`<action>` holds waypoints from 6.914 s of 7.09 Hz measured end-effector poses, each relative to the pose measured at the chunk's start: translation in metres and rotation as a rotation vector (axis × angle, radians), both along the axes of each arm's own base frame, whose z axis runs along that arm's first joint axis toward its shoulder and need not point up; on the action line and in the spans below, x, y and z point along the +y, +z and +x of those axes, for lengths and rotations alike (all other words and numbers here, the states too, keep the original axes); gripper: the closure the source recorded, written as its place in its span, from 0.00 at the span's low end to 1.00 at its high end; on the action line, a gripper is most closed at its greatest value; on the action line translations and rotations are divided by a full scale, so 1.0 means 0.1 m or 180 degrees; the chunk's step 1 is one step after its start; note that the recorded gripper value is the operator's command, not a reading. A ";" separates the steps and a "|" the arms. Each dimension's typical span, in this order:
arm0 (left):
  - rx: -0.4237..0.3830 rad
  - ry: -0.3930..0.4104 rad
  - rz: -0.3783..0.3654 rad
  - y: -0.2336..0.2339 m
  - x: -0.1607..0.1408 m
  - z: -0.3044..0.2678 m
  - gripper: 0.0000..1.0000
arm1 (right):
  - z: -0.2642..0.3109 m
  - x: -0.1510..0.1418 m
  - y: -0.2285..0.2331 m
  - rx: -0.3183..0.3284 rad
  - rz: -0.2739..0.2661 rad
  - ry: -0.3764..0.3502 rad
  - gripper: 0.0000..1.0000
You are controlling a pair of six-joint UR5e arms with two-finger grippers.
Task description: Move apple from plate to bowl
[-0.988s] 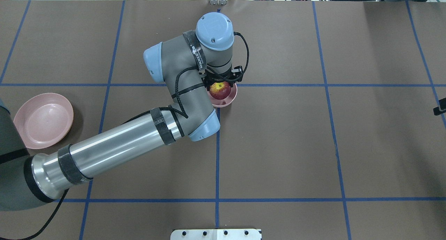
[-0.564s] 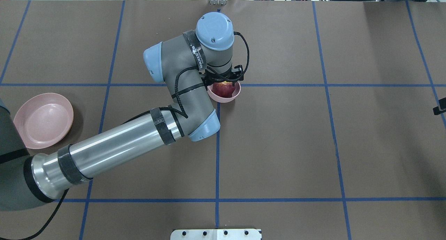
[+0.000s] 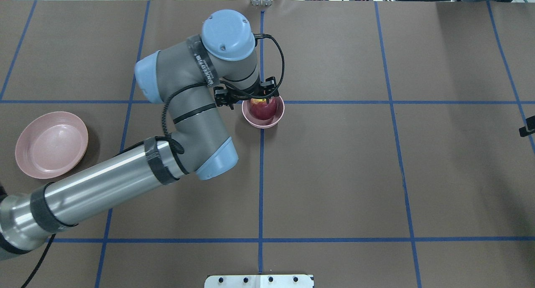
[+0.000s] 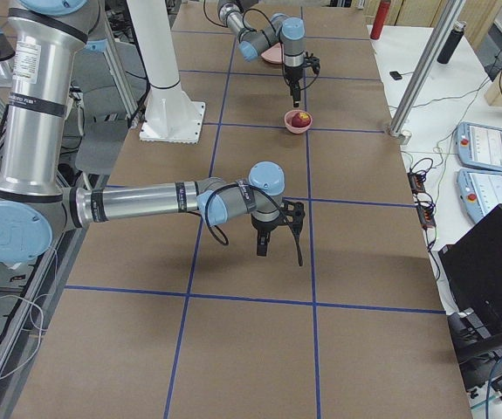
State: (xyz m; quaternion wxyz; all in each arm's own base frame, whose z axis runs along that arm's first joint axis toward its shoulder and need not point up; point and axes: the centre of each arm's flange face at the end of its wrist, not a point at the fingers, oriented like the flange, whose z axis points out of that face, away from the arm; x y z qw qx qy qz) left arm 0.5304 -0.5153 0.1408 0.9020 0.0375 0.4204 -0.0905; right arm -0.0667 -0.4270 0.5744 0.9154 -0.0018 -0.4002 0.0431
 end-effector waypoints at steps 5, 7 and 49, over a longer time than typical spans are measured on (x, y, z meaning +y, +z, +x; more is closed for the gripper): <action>-0.0290 0.0730 0.0509 1.37 0.24 -2.18 0.02 | 0.29 -0.06 -0.02 0.0059 0.0154 0.0099 0.00; -0.0485 0.1074 0.0748 2.19 0.30 -3.23 0.02 | 0.33 -0.10 -0.06 0.0059 0.0184 0.0123 0.00; -0.0253 0.0681 0.0325 3.64 0.39 -4.75 0.02 | 0.59 -0.37 -0.08 0.0238 0.0391 -0.0370 0.00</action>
